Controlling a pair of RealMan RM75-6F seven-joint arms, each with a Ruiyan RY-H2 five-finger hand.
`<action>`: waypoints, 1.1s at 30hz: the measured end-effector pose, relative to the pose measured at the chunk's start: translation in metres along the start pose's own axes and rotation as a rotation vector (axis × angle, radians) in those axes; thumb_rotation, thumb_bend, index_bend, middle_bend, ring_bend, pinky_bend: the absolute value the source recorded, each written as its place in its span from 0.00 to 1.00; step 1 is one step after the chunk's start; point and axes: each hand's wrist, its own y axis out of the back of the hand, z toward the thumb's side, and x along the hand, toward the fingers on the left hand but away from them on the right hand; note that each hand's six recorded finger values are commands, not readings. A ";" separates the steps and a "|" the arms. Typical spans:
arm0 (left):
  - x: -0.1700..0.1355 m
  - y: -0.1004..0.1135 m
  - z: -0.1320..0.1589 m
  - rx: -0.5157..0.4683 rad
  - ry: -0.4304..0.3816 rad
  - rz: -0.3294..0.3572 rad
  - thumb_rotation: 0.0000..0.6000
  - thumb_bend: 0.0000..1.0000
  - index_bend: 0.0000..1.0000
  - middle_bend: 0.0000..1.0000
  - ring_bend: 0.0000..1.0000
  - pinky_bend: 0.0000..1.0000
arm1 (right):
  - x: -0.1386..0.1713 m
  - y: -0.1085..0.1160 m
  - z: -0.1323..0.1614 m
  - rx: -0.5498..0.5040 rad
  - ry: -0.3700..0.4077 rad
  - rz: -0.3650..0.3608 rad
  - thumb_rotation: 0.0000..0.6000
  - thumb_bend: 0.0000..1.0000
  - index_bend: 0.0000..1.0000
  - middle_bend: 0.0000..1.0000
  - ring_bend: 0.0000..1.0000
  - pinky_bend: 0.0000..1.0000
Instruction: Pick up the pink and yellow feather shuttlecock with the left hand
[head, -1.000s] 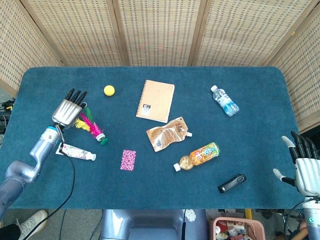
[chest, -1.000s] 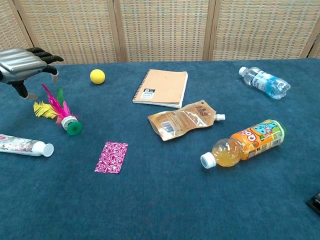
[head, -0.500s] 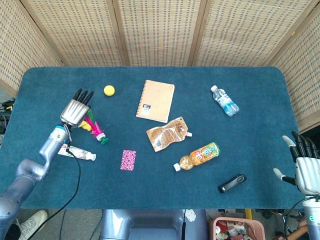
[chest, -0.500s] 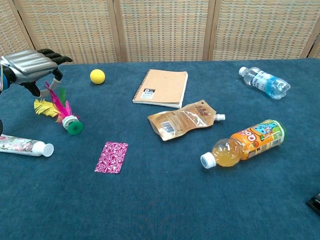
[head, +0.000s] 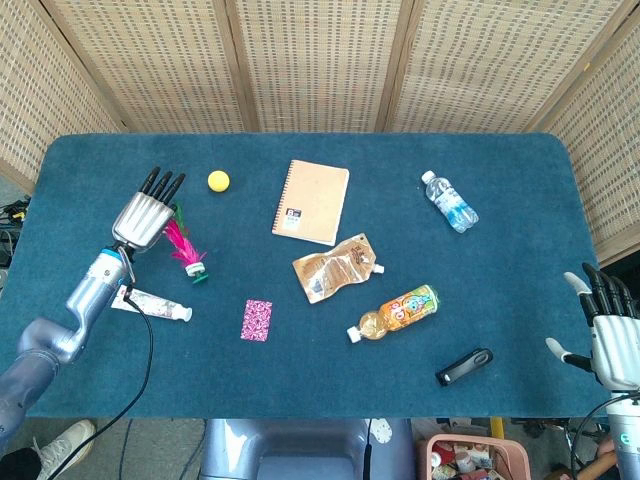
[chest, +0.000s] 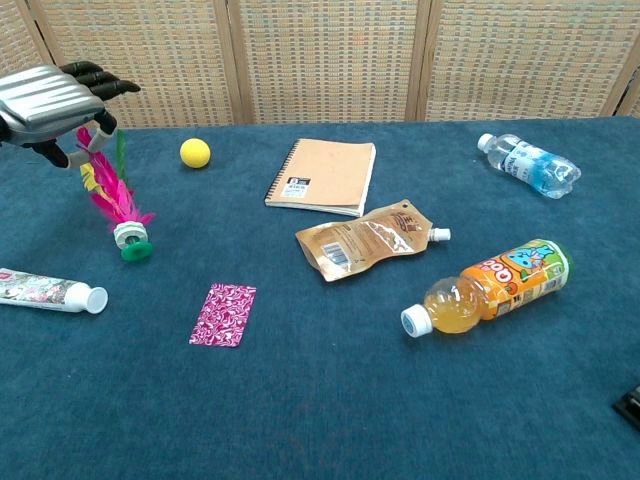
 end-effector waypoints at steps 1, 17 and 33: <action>-0.002 0.005 0.000 0.027 -0.006 0.029 1.00 0.45 0.77 0.00 0.00 0.00 | 0.000 0.000 0.000 -0.001 0.001 0.001 1.00 0.00 0.00 0.00 0.00 0.00; -0.037 0.037 0.051 0.297 -0.033 0.246 1.00 0.46 0.78 0.00 0.00 0.00 | 0.000 -0.001 -0.003 -0.013 -0.009 0.016 1.00 0.00 0.00 0.00 0.00 0.00; -0.055 0.034 0.046 0.167 -0.001 0.237 1.00 0.00 0.02 0.00 0.00 0.00 | 0.000 0.000 -0.003 -0.022 -0.008 0.015 1.00 0.00 0.00 0.00 0.00 0.00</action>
